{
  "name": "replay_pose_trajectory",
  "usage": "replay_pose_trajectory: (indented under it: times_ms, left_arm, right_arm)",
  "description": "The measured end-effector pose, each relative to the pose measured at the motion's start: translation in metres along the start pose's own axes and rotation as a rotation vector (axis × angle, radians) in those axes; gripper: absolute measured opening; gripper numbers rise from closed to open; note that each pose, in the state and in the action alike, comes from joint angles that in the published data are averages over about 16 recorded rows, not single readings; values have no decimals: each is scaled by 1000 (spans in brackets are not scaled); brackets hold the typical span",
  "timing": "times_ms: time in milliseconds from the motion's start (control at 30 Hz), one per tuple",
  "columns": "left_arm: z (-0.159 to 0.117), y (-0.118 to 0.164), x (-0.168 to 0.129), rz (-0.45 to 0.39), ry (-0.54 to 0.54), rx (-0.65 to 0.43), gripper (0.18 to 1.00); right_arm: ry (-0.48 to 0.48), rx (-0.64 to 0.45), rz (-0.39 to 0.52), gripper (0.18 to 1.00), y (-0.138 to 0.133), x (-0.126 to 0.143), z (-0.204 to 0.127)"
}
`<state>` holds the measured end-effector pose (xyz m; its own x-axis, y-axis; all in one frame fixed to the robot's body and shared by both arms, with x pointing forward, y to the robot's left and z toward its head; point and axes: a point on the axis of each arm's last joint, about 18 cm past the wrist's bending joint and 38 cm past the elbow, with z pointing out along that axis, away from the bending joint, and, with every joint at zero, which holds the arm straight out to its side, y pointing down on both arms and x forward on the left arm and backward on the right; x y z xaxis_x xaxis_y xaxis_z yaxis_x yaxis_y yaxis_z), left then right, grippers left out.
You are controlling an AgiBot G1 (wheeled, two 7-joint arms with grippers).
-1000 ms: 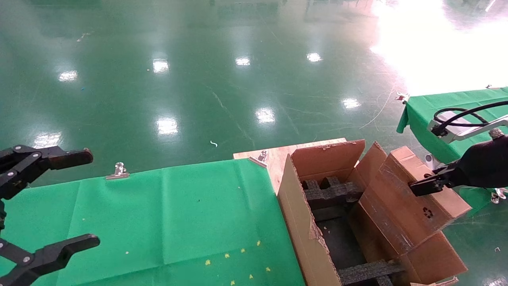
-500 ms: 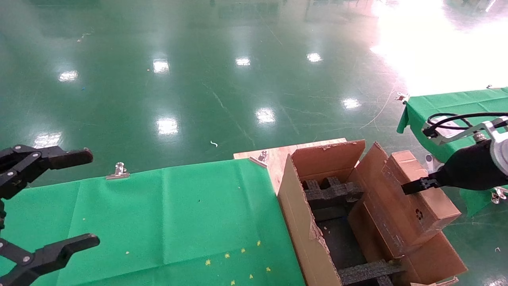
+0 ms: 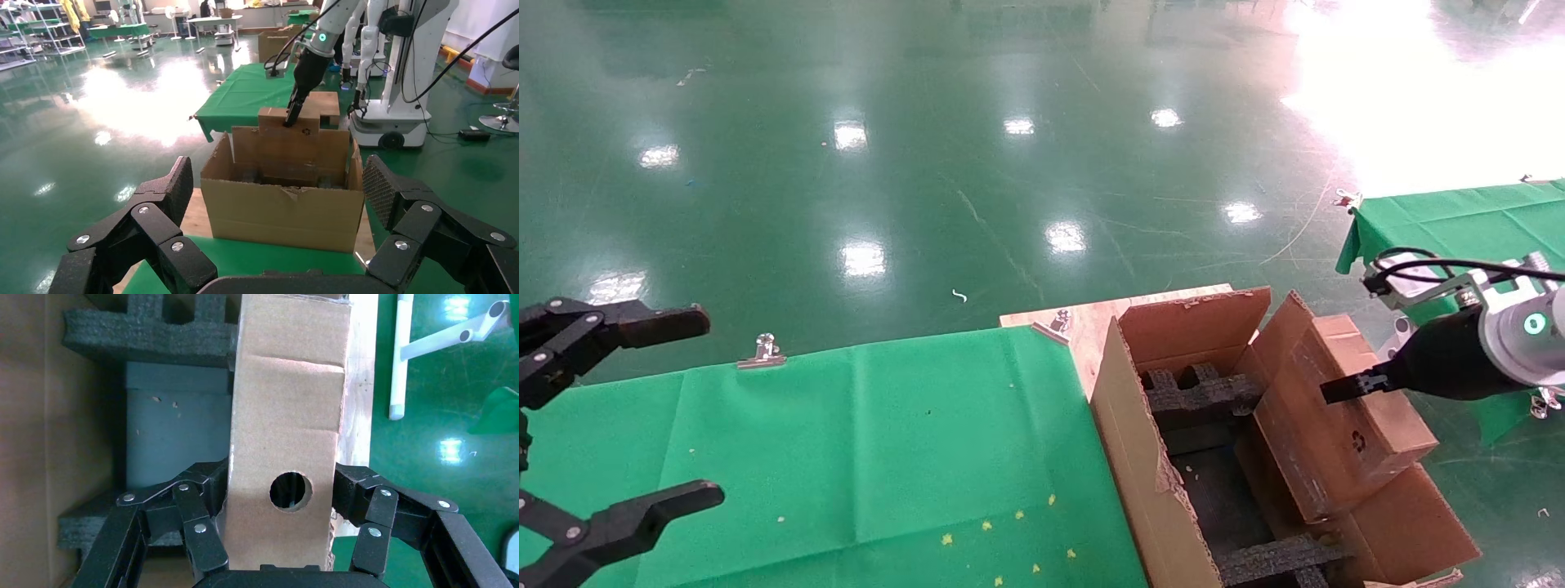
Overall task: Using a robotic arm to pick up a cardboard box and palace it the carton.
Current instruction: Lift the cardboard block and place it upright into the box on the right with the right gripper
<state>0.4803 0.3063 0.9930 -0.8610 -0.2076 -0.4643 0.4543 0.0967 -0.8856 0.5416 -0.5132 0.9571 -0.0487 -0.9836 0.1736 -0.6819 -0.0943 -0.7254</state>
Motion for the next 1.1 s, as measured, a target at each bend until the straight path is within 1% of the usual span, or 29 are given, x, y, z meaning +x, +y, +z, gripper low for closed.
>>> replay_pose_trajectory:
  times_ms: [533,1100]
  left_arm:
    - [0,0,0,0,0,0,1001]
    - [0,0,0,0,0,0,1001]
  right_arm:
    - [18,-18,-18,347,11,-5,33]
    - [29,-49,-7,341,17,-10,70]
